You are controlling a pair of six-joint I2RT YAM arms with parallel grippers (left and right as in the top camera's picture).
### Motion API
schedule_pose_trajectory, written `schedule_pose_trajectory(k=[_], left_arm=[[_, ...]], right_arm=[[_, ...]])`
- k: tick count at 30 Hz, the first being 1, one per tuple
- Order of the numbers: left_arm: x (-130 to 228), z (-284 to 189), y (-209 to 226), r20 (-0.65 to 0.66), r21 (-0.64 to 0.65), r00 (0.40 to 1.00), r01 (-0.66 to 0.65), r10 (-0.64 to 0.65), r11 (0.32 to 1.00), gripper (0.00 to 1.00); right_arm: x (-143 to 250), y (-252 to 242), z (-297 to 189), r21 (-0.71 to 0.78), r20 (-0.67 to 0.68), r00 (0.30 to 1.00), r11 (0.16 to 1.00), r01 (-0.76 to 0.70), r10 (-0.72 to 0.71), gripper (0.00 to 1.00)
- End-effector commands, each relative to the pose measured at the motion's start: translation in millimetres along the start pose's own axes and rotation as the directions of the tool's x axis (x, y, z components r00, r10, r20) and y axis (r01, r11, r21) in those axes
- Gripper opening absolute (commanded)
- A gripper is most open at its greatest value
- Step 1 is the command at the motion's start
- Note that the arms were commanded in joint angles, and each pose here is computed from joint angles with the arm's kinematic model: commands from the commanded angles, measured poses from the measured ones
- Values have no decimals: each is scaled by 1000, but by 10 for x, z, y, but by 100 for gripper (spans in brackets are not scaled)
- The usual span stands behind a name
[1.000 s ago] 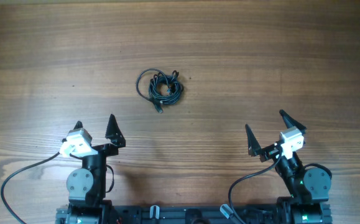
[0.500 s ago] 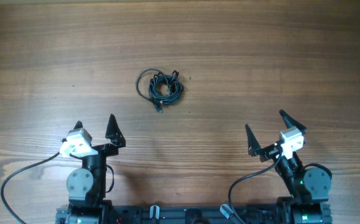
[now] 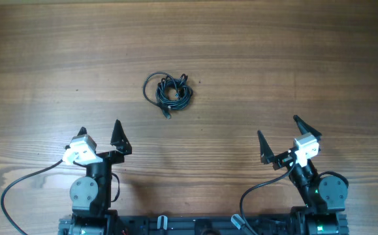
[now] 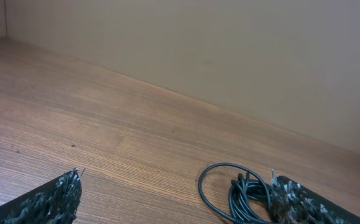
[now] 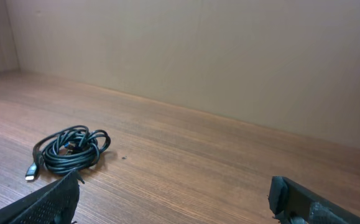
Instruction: Untangle cables
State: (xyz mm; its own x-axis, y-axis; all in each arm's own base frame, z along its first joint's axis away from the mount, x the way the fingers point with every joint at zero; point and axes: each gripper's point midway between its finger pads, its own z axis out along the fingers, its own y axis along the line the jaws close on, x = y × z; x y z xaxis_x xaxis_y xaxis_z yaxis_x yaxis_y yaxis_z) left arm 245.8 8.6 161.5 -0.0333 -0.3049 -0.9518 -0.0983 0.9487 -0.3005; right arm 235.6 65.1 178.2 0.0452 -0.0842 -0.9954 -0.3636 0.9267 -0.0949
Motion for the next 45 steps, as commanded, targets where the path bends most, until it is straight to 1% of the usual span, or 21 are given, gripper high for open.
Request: schedule_pose_trajectory(k=[1,5,11,13,14,17,20,24,27,30,32,34,37,41,45], left_arm=[[5,-1,6,6,-3,1000,-8,8,1000,100],[-6,-1,32,11,-18,1000,-8,9,1000,100],[-3,-1,5,9,-2,1000,-4,4,1000,100],[17,-2,-65,-3,38,1000,-4,4,999,100],[27,-8,-156,-12,90,1000,-3,4,996,100],[9,-25,-259,-16,145,1000,-3,5,989,100],[-73,-42,-295,-4,156,1000,-5,6,988,100],[-211,-49,-391,-17,181,1000,-5,9,983,100],[-323,-35,-524,-67,218,997,-31,47,975,100],[-469,19,-647,-165,229,982,-48,87,972,100],[-669,106,-817,-291,245,950,-40,113,969,100],[-758,162,-881,-365,238,922,-36,124,970,100],[-874,261,-945,-485,206,865,-27,126,978,100],[-967,389,-1209,-632,249,765,44,127,968,100],[-930,558,-1333,-742,238,660,96,117,967,100]], right_arm=[[-24,-2,-4,1,11,1000,1000,-9,9,100],[-26,29,-5,-17,12,1000,999,-27,27,100],[-26,31,-5,-21,8,971,971,-238,238,100],[-7,30,1,-19,-2,942,941,-337,337,100],[23,32,9,-16,-15,935,935,-355,354,100],[81,143,23,-71,-62,928,926,-370,366,100],[120,229,29,-113,-101,923,917,-382,372,100],[-18,213,53,-115,-106,925,919,-377,366,100],[-180,185,90,-115,-108,928,922,-369,357,100],[-353,201,157,-145,-134,928,919,-366,348,100],[-482,160,258,-132,-204,915,916,-379,349,100],[-534,162,292,-136,-259,909,920,-369,326,100],[-707,154,364,-154,-337,898,925,-347,281,100],[-910,141,494,-169,-432,858,909,-381,279,100],[-1152,207,635,-224,-506,811,863,-454,295,100]])
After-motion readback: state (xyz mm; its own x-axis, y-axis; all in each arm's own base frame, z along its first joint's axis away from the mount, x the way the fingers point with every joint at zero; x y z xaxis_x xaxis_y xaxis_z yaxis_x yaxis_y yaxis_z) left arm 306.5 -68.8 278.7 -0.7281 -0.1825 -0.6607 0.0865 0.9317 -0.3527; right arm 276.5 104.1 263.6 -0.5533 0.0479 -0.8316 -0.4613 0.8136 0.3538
